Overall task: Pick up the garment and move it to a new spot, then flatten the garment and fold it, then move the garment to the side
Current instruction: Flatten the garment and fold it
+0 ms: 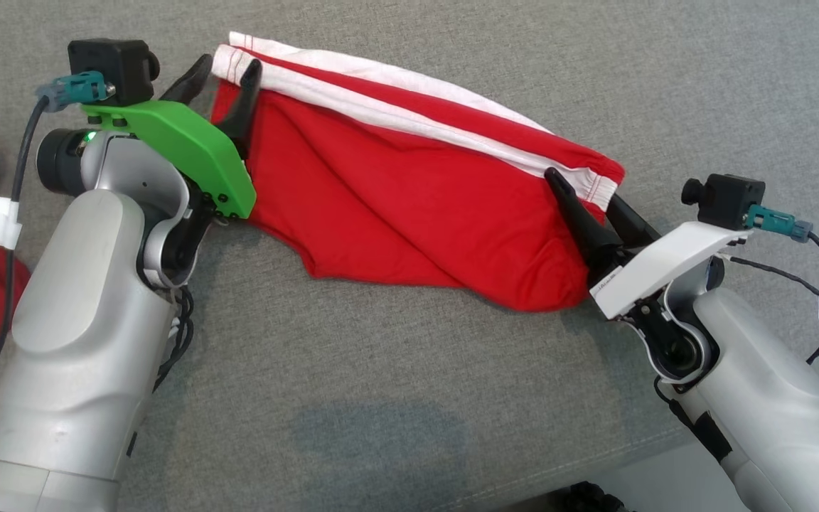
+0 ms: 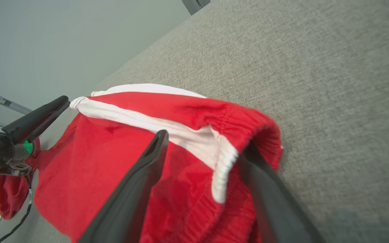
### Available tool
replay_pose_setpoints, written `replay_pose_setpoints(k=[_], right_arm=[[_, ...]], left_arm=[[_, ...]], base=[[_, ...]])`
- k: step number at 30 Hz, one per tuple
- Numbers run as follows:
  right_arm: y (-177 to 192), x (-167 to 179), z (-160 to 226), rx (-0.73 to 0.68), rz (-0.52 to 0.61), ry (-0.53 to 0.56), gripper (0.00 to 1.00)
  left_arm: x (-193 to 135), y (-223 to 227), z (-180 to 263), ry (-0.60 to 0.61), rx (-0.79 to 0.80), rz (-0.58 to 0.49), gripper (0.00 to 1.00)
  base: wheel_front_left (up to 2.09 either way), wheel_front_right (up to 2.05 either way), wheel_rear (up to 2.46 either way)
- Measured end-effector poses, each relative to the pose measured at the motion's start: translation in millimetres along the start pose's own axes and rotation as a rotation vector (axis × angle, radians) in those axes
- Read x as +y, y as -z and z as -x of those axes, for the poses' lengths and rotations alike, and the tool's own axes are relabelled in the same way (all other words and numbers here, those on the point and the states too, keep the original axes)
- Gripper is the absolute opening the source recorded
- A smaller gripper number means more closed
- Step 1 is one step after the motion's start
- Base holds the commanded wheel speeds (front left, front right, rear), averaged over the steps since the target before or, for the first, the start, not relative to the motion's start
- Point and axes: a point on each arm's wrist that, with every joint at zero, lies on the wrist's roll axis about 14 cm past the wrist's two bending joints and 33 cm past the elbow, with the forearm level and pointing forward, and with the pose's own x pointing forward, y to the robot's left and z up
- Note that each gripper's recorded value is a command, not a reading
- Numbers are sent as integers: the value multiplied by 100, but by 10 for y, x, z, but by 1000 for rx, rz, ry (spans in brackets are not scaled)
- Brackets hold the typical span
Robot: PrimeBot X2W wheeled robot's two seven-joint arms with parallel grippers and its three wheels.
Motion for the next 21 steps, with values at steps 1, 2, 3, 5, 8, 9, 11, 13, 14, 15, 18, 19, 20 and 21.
replay_pose_setpoints(k=[1,2,3,5,8,9,11,13,14,15,18,19,20,21], right_arm=[[-7,1,2,-4,1,0,100],[-3,1,8,-1,4,0,100],[-2,-2,14,1,7,0,100],[0,-13,34,3,18,0,100],[-30,-56,74,-1,37,7,100],[-48,-71,88,-5,42,11,100],[-59,-91,107,-7,47,15,100],[-70,-131,156,-13,54,25,100],[-67,-156,187,-15,55,31,100],[-55,-182,217,-12,53,38,100],[-16,-200,295,-11,47,45,100],[-4,-189,311,-10,42,43,100],[0,-176,323,-10,40,40,100],[1,-158,334,-12,37,36,100]], left_arm=[[-15,-13,6,4,-6,-2,100],[-22,-30,13,6,-13,-4,100],[-35,-51,20,9,-23,-6,100],[-69,-92,33,13,-39,-7,100],[-82,-119,69,12,-48,-12,100],[-88,-127,83,12,-50,-9,100],[-82,-118,98,6,-45,-8,100],[-68,-65,146,-2,-28,3,100],[-42,-10,178,-14,-14,15,100],[-14,59,219,-27,3,29,100],[34,314,356,-57,61,74,100],[41,390,399,-65,81,84,100],[34,445,436,-71,95,93,100],[22,470,463,-74,101,100,100]], base=[[0,0,0],[0,0,0],[0,0,0],[0,0,0],[0,0,0],[0,0,0],[0,0,0],[0,0,0],[0,0,0],[0,0,0],[0,0,0],[0,0,0],[0,0,0],[0,0,0]])
